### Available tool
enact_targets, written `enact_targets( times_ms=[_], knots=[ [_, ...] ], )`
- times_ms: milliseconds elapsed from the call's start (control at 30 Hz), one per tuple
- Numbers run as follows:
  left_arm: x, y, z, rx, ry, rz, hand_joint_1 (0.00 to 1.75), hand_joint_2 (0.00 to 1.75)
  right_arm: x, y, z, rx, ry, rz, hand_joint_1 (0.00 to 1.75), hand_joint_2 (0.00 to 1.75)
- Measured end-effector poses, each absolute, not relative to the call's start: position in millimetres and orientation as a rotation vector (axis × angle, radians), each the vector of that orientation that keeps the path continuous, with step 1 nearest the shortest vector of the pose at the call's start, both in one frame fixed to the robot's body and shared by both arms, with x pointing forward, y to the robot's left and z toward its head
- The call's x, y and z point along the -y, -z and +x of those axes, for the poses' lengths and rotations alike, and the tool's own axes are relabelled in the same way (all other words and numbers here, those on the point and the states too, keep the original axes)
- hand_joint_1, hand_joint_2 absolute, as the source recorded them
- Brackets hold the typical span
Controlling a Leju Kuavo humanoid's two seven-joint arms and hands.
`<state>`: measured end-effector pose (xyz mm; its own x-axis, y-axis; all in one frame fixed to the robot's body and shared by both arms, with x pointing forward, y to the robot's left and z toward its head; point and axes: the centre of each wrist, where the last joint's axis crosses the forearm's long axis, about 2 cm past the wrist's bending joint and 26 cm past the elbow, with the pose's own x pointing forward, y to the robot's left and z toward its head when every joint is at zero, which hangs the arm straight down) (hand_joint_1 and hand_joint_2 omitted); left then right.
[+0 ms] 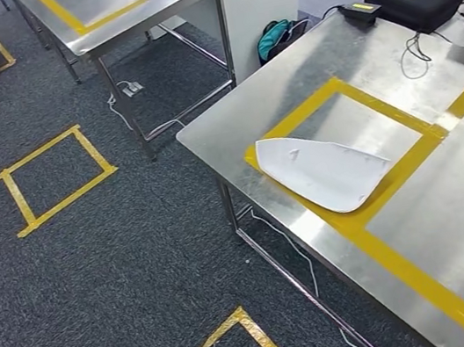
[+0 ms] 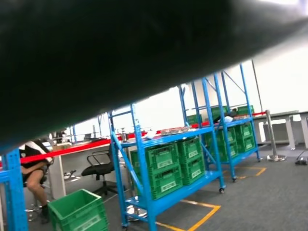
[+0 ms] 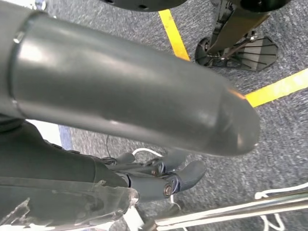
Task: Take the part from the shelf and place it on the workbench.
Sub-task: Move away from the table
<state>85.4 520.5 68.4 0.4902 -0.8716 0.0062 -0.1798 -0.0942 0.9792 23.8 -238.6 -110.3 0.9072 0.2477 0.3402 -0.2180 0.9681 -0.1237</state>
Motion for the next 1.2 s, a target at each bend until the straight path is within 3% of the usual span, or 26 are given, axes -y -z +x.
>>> enact_targets(
  times_ms=[1200],
  knots=[
    [-514.3, -67.0, 90.7, 0.921, 0.727, 1.566, 0.00, 0.00, 231.9, 109.4, 26.8, 0.372, -0.247, -0.065, 0.00, 0.00]
  ],
)
